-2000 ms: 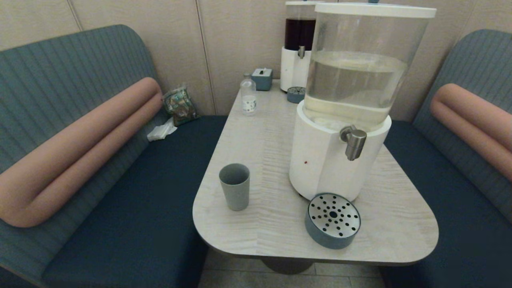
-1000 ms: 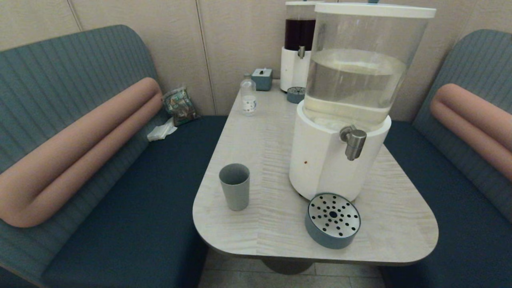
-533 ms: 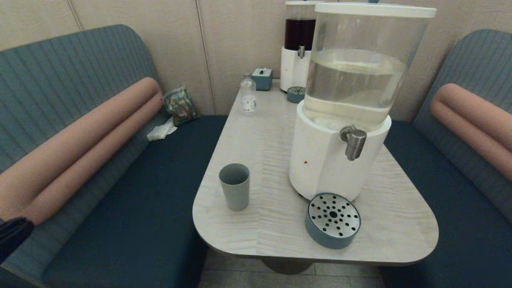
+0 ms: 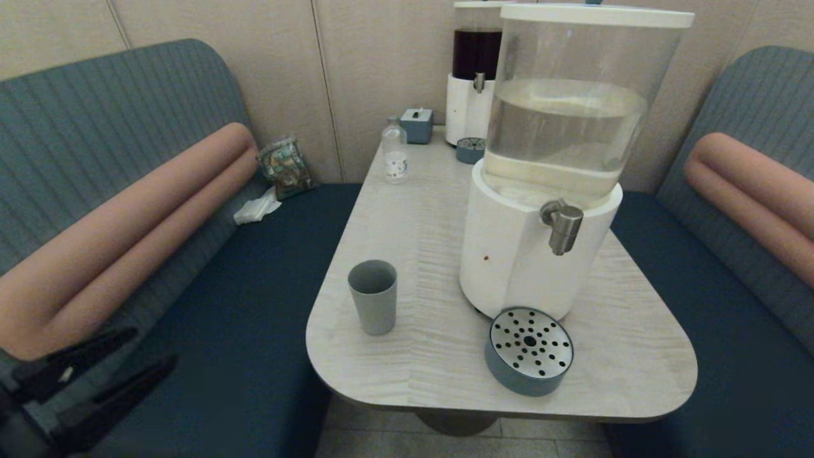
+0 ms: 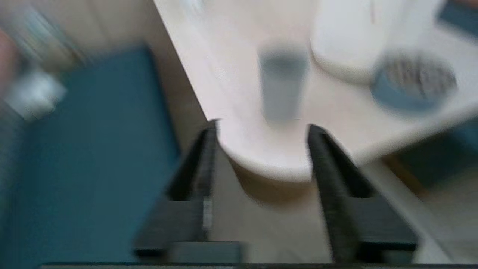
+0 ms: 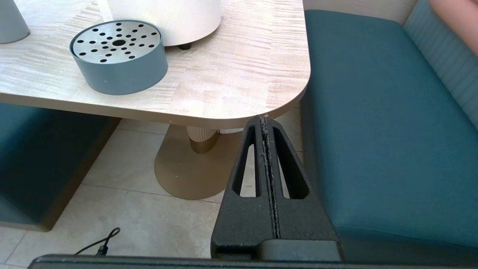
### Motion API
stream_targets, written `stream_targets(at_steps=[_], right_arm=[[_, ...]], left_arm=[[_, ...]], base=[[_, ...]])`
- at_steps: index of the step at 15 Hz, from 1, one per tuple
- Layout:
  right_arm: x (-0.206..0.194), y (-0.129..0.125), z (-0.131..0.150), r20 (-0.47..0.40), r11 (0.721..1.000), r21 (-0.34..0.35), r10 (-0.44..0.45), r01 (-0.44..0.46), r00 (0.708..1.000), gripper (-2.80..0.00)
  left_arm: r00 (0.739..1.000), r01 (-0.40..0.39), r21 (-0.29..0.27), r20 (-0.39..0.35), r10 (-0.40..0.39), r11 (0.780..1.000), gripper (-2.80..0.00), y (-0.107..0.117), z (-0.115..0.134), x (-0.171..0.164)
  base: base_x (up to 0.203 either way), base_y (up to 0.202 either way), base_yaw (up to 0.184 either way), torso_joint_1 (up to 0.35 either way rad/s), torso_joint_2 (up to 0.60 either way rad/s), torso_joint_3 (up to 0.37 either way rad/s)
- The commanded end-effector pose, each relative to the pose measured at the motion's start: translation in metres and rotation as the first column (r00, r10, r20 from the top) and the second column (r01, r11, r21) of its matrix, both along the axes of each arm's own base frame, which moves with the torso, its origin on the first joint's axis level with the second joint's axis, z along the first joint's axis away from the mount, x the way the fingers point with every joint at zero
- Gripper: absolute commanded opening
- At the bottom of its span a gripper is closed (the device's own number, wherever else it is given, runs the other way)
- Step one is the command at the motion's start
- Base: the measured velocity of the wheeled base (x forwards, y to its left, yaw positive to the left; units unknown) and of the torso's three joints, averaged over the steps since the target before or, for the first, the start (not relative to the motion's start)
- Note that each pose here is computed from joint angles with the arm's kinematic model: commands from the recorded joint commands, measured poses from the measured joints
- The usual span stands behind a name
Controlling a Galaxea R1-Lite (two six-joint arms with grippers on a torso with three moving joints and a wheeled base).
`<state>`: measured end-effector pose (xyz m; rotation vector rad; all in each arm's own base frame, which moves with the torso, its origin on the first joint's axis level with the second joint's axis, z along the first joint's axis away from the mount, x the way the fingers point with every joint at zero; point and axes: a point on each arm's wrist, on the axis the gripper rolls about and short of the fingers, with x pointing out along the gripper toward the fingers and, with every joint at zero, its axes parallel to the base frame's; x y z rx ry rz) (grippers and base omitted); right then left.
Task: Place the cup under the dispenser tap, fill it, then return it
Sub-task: Pick up the cup
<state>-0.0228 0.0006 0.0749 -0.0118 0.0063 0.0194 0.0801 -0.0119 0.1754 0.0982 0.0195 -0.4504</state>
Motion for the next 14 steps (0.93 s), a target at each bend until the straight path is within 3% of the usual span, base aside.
stream_targets(at_steps=[1,3,5,7,10,14], right_arm=[[0.000,0.000,0.000,0.000,1.000,0.000,0.001,-0.001,1.000,-2.80],[0.000,0.000,0.000,-0.001,1.000,0.000,0.001,-0.001,1.000,-2.80],[0.000,0.000,0.000,0.000,1.000,0.000,0.001,-0.001,1.000,-2.80],[0.000,0.000,0.000,-0.001,1.000,0.000,0.001,-0.001,1.000,-2.80],[0.000,0.000,0.000,0.000,1.000,0.000,0.001,-0.001,1.000,-2.80],[0.000,0.000,0.000,-0.001,1.000,0.000,0.001,-0.001,1.000,-2.80]], left_arm=[[0.992,0.023,0.018,-0.121,-0.021,1.000,0.00,-0.001,-0.028,0.003],[0.978,0.107,0.067,-0.186,-0.093,0.992,0.00,-0.002,-0.040,0.012],[0.956,0.230,0.052,-0.197,-0.216,0.972,0.00,-0.005,-0.037,0.030],[0.939,0.296,0.049,-0.199,-0.281,0.954,0.00,-0.007,-0.036,0.054],[0.932,0.339,0.058,-0.155,-0.327,0.939,0.00,-0.008,-0.045,0.118],[0.925,0.379,0.027,-0.055,-0.377,0.925,0.00,-0.006,-0.063,0.201]], base=[[0.000,0.000,0.000,0.000,0.00,0.000],[0.000,0.000,0.000,0.000,0.00,0.000],[0.000,0.000,0.000,0.000,0.00,0.000],[0.000,0.000,0.000,0.000,0.00,0.000],[0.000,0.000,0.000,0.000,0.00,0.000],[0.000,0.000,0.000,0.000,0.00,0.000]])
